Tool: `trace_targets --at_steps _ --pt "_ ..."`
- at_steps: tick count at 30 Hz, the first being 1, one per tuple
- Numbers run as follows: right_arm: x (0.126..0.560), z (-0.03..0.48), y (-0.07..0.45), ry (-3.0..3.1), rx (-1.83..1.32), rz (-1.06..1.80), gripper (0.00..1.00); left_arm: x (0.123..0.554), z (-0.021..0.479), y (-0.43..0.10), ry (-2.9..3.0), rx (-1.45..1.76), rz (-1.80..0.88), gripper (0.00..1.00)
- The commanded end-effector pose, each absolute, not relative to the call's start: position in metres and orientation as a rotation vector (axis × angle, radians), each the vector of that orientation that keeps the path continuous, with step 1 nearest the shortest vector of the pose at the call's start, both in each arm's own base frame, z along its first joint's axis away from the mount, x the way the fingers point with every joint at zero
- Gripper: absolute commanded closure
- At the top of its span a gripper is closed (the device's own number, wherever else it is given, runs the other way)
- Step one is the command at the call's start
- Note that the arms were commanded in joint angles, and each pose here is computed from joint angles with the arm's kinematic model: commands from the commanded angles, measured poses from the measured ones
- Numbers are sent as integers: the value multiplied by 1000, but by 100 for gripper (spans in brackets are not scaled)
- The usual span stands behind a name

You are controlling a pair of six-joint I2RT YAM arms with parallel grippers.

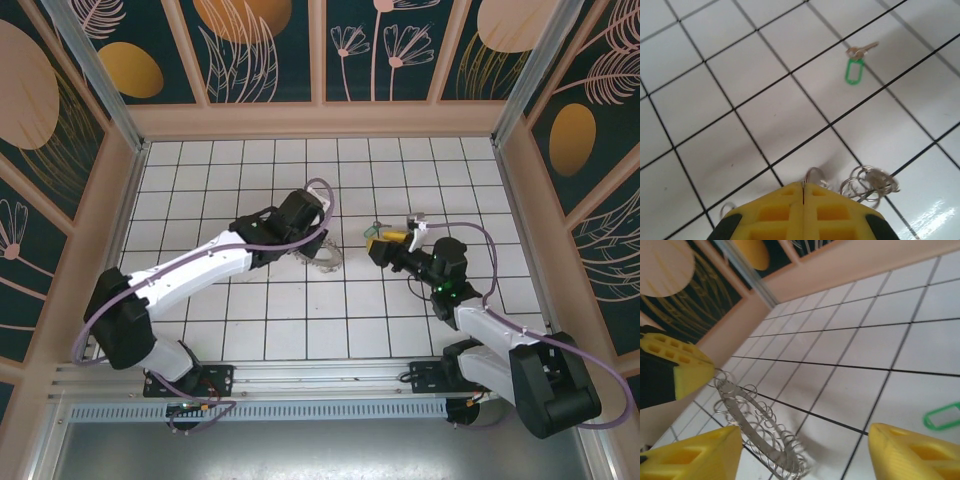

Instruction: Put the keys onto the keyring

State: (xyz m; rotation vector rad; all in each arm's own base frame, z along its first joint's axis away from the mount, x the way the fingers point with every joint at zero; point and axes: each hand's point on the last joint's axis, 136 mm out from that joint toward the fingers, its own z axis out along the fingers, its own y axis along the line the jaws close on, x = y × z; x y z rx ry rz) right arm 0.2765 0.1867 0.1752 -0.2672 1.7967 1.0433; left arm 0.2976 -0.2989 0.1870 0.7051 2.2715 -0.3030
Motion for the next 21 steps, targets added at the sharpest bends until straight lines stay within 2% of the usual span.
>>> trace_targets --at_steps 1,9,19,21 --pt "259 209 197 1639 -391 1131 39 289 224 -317 2078 763 -477 100" --pt "244 233 204 1539 -489 1184 48 266 247 -328 1931 843 -652 100" --pt "233 252 212 1464 -564 1230 49 233 273 -334 1768 989 -797 100" --pt "238 253 211 1477 -543 1217 52 231 275 -333 1763 999 -798 100"
